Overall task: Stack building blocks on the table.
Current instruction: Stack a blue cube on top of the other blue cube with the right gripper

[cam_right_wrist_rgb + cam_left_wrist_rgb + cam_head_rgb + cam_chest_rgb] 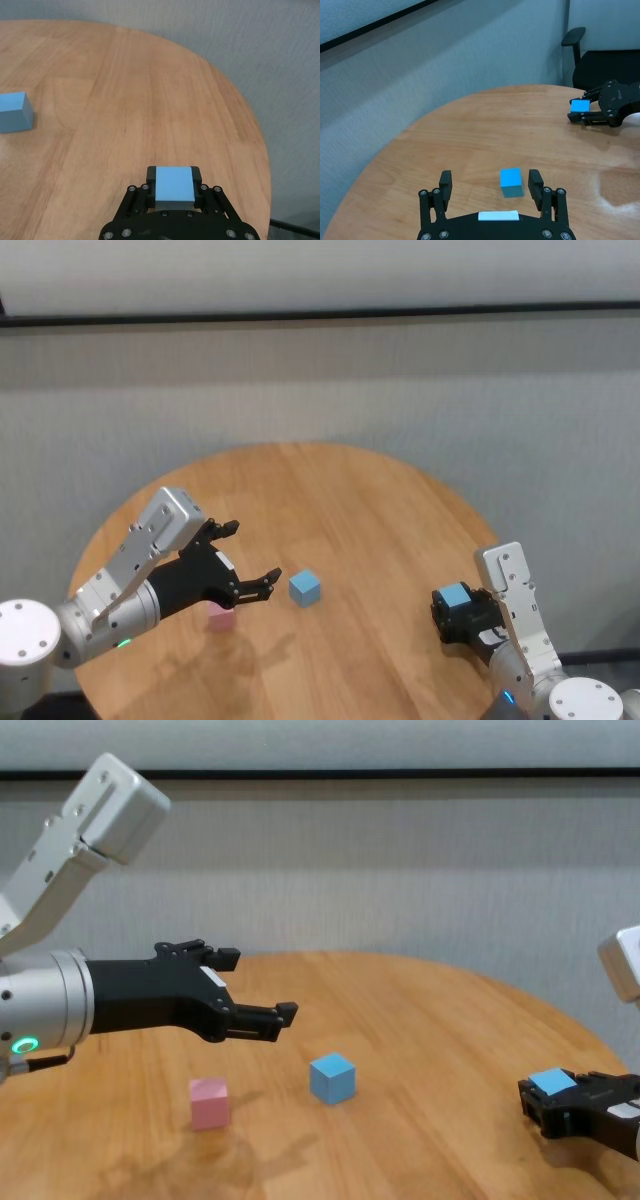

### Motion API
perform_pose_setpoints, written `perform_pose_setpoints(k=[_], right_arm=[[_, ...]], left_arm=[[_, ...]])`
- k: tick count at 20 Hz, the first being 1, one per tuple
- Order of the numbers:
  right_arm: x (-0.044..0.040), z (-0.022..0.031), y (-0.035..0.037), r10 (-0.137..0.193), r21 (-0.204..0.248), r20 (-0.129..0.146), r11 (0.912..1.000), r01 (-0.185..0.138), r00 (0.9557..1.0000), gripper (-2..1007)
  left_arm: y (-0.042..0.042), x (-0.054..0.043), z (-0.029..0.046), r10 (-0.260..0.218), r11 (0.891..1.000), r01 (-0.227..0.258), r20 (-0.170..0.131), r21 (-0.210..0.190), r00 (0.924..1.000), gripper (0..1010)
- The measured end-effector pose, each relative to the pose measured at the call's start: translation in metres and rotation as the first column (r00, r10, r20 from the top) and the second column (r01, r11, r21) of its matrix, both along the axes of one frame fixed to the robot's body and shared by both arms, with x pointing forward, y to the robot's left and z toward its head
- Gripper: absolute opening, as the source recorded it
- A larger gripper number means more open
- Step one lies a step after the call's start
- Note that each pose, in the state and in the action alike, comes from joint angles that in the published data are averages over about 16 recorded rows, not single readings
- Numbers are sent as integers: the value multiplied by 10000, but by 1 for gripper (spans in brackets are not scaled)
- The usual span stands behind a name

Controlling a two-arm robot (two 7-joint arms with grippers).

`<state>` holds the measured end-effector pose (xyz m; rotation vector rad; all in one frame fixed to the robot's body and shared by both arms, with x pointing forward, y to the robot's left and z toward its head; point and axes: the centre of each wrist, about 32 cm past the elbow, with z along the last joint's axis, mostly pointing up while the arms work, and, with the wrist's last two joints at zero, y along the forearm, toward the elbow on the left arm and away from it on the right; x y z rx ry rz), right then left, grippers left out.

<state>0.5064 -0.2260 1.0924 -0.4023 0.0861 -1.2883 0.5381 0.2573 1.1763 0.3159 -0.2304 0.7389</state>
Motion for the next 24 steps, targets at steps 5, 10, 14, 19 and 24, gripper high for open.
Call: perform_pose_setpoints(k=[5,10,14,19,24], right_arm=[[0,36,1,87,10,155,10000,-87,9998,369],[10,132,13,395,76,544,9992,-399,9977,369],[25,242,45,778,223,955,9965,-802,9924,369],[45,375,105,1260,500,1360,9897,-1338,9827,369],[66,459,206,1625,818,1455,9811,-1755,9759,369]], left_arm=[[0,0,0,0,10000,0,0,0,10000,1002],[0,0,0,0,10000,0,0,0,10000,1002],[0,0,0,0,10000,0,0,0,10000,1003],[0,0,0,0,10000,0,0,0,10000,1002],[0,0,0,0,10000,0,0,0,10000,1002]])
